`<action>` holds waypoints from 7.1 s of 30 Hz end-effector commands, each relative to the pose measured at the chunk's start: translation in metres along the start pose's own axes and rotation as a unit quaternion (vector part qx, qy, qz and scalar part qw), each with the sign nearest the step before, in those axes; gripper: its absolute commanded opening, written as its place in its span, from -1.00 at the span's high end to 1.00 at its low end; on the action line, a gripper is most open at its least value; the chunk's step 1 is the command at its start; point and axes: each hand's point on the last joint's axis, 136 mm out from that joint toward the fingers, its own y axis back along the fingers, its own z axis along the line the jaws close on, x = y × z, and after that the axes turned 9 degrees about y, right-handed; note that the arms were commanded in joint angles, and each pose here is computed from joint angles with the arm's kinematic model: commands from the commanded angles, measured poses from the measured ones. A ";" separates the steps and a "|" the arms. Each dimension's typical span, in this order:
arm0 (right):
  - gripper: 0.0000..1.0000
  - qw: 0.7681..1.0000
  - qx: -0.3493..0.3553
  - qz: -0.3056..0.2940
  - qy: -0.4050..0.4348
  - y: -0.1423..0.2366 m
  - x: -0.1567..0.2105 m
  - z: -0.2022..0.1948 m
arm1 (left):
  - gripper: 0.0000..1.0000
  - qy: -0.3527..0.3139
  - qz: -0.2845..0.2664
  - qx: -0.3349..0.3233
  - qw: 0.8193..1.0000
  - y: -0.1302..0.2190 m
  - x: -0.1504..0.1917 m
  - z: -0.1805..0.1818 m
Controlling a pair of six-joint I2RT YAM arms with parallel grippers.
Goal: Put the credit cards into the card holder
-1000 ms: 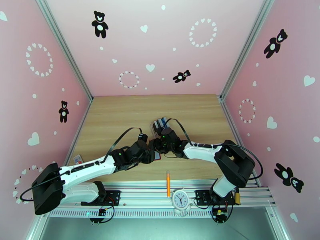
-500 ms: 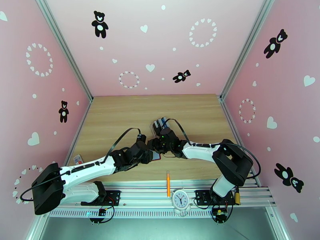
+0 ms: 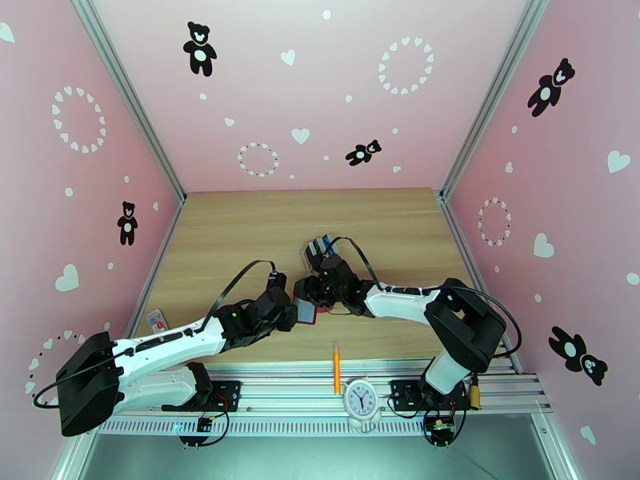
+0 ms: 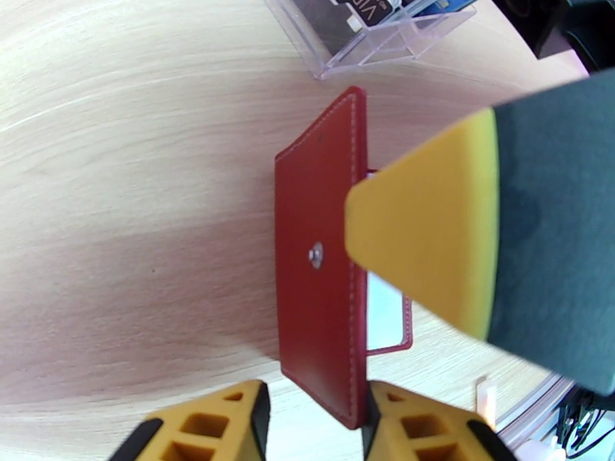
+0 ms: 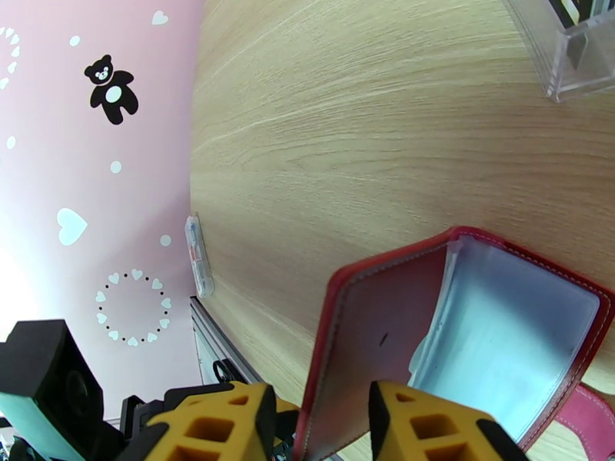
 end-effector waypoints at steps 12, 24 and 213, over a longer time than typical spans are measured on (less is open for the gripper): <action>0.36 0.999 -0.004 -0.032 0.007 0.017 -0.007 -0.001 | 0.35 -0.042 -0.019 -0.001 0.999 -0.009 -0.008 -0.007; 0.54 1.000 -0.003 -0.027 0.007 0.016 -0.003 -0.006 | 0.65 -0.040 -0.024 0.030 0.998 -0.014 -0.006 -0.015; 0.01 0.972 0.216 0.011 0.087 0.043 -0.001 -0.077 | 0.07 -0.060 0.064 0.085 0.993 -0.029 0.020 -0.013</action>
